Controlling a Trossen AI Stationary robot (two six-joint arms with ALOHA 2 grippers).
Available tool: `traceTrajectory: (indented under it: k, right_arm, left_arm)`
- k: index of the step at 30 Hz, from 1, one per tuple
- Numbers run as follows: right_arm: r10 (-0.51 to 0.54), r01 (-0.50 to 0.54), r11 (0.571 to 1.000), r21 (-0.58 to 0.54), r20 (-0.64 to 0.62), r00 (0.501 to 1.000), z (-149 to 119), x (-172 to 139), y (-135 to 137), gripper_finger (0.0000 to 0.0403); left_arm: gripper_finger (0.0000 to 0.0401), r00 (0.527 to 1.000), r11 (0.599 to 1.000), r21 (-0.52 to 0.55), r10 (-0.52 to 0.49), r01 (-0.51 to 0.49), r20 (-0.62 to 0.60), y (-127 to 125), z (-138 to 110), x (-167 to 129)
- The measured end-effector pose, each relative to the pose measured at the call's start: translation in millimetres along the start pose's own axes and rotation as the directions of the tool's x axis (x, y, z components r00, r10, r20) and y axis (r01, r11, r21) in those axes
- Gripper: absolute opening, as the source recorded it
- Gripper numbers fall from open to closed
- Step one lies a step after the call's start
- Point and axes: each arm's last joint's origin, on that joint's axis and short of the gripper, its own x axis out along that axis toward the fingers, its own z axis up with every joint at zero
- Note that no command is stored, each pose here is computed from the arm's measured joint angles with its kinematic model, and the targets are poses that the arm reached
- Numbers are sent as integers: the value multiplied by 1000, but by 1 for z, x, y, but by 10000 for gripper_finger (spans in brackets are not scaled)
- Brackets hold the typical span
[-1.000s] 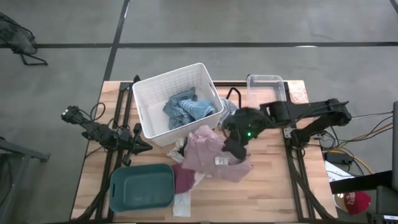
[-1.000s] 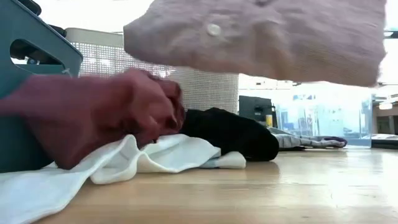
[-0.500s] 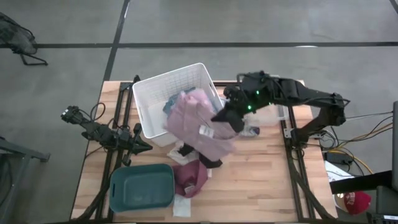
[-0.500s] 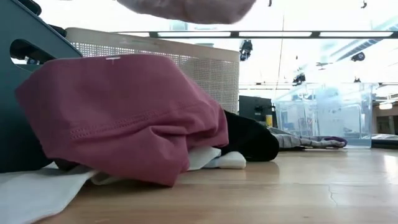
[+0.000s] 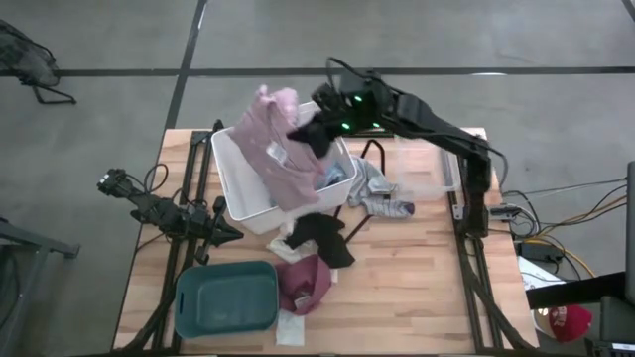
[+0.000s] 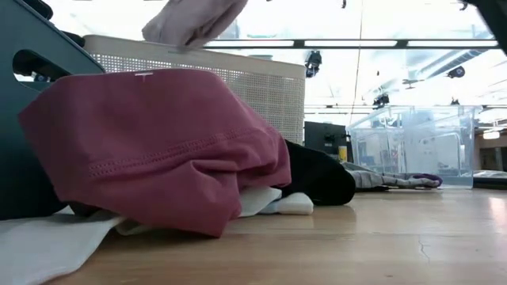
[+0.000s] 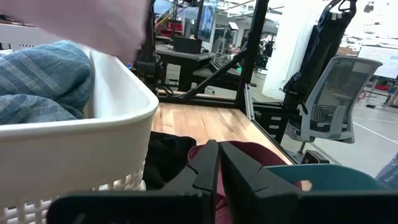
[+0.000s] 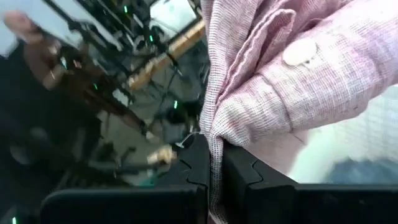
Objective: Pick & Place Cloths
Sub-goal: Put the pink polo shirt into the white bin
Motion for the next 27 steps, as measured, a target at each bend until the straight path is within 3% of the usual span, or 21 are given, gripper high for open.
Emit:
traceTrajectory:
  k: [5, 14, 21, 27]
  right_arm:
    - [111, -115, 987, 116, 47, 993, 11, 37, -38, 11]
    - [117, -108, 977, 181, -35, 993, -5, 86, -70, 11]
    - [-46, 79, 977, 198, -169, 985, -25, 102, -105, 12]
    - [-301, 340, 936, 91, -296, 907, -42, 95, -123, 31]
  left_arm:
    - [23, 1000, 1000, 0, 0, 0, 0, 0, 0, 0]
    - [23, 1000, 1000, 2, 2, -2, -5, 0, 0, 0]
    - [23, 1000, 1000, 2, 4, -4, -5, 0, 0, 0]
    - [23, 1000, 1000, 3, 4, -4, -8, 0, -1, 1]
